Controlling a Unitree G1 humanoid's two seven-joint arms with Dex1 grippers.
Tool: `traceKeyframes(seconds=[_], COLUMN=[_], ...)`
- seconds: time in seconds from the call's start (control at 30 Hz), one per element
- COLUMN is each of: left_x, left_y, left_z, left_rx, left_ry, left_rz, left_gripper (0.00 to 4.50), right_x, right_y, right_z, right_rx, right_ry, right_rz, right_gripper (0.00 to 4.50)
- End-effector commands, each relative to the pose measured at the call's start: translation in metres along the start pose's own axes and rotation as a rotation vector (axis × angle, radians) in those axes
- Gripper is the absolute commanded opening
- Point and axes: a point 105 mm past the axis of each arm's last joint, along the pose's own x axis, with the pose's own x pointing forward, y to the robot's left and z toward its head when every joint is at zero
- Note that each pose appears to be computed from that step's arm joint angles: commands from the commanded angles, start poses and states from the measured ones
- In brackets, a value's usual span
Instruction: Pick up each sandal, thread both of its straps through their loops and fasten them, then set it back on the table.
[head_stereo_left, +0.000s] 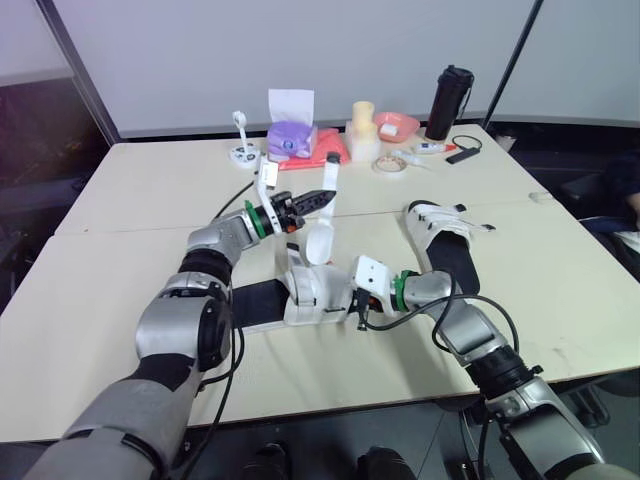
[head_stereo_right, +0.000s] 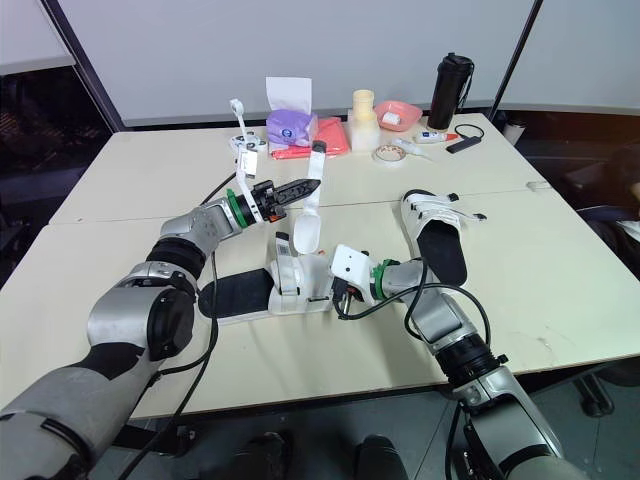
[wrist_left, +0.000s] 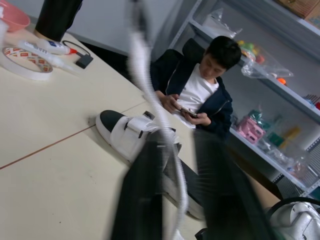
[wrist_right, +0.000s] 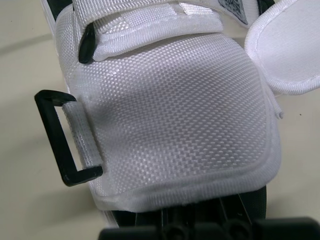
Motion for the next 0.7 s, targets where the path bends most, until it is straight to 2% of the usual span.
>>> traceKeyframes(seconds=[0.03, 0.17, 0.3, 0.5, 0.7], left_x=[0.002, -0.005, -0.023, -0.043, -0.059], left_y=[-0.013, -0.034, -0.073, -0.105, -0.112], left_z=[0.012, 0.011, -0.004, -0.041, -0.068], left_rx=[0.069, 0.127, 0.216, 0.359, 0.545], left_ry=[-0.011, 0.025, 0.125, 0.245, 0.322], left_rz=[-0.076, -0.245, -0.445, -0.524, -0.538], left_gripper=[0.12, 0.12, 0.12, 0.12, 0.12], right_x=[0.002, 0.002, 0.002, 0.003, 0.005], right_y=[0.007, 0.007, 0.008, 0.009, 0.012], right_z=[-0.017, -0.017, -0.017, -0.017, -0.018], right_rx=[0.034, 0.034, 0.033, 0.030, 0.027], right_ry=[0.059, 0.058, 0.059, 0.059, 0.060], right_rz=[0.018, 0.018, 0.020, 0.029, 0.049], right_gripper=[0.00, 0.00, 0.00, 0.00, 0.00])
